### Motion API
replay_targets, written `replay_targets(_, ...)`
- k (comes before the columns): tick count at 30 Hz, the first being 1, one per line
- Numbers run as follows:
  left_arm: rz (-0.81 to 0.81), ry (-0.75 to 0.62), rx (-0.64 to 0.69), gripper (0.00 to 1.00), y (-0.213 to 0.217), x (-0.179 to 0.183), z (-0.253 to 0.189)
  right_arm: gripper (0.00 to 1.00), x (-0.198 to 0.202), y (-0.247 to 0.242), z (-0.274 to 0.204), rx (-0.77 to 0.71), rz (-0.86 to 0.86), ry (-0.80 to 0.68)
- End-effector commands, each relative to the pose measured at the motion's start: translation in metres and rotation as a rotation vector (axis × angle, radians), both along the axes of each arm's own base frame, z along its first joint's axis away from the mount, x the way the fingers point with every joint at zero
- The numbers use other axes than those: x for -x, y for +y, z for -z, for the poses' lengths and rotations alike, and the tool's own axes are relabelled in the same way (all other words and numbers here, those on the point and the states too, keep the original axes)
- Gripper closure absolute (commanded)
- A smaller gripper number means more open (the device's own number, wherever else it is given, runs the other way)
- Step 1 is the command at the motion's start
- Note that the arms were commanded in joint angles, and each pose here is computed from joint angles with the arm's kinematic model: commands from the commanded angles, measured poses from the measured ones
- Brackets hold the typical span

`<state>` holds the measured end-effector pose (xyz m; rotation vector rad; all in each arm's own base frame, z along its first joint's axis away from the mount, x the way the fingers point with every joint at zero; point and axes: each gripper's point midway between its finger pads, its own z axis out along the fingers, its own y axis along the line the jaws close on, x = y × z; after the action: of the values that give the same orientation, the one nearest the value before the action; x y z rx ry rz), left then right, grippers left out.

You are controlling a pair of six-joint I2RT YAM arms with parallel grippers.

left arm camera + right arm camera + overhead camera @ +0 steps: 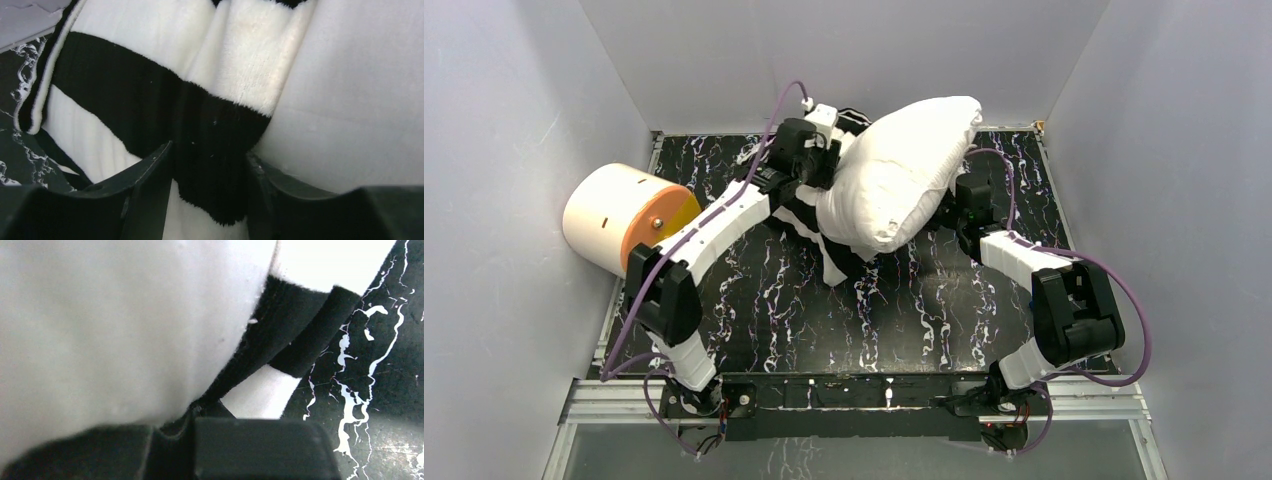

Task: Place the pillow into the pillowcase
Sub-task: Stuff the pillow into the pillowcase.

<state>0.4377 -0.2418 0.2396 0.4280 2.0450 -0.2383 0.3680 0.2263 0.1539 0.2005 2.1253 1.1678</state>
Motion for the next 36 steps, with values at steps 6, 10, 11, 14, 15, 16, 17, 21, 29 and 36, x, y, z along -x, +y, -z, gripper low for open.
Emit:
replay_targets(6, 0.106, -0.157, 0.158, 1.0, -0.034, -0.01, -0.095, 1.0, 0.042, 0.044, -0.101, -0.043, -0.185, -0.241)
replay_targets(10, 0.309, -0.098, 0.513, 1.0, -0.083, 0.037, -0.188, 1.0, 0.018, 0.02, -0.156, 0.026, -0.025, -0.367)
replay_targets(11, 0.375, -0.037, 0.582, 1.0, -0.104, 0.067, -0.192, 1.0, -0.008, -0.007, -0.18, 0.044, 0.064, -0.396)
replay_targets(14, 0.371, -0.085, 0.521, 1.0, -0.132, 0.12, -0.186, 1.0, -0.047, -0.047, -0.231, -0.021, 0.08, -0.411)
replay_targets(15, 0.313, -0.089, 0.516, 1.0, -0.12, 0.101, -0.186, 1.0, -0.039, -0.032, -0.239, -0.015, 0.035, -0.435)
replay_targets(16, 0.255, -0.072, 0.539, 1.0, -0.098, 0.068, -0.191, 1.0, -0.019, -0.005, -0.238, 0.021, -0.018, -0.469)
replay_targets(17, 0.206, -0.022, 0.595, 1.0, -0.079, 0.036, -0.193, 1.0, 0.011, 0.026, -0.228, 0.038, -0.072, -0.484)
replay_targets(21, 0.097, -0.103, 0.601, 1.0, -0.036, -0.026, -0.228, 1.0, 0.042, 0.042, -0.21, 0.041, -0.016, -0.488)
replay_targets(29, 0.236, -0.261, 0.757, 1.0, -0.065, 0.034, -0.285, 1.0, 0.023, 0.021, -0.301, 0.069, -0.046, -0.693)
replay_targets(36, 0.53, -0.125, 0.774, 1.0, -0.139, 0.119, -0.313, 1.0, -0.01, -0.029, -0.349, 0.013, 0.151, -0.689)
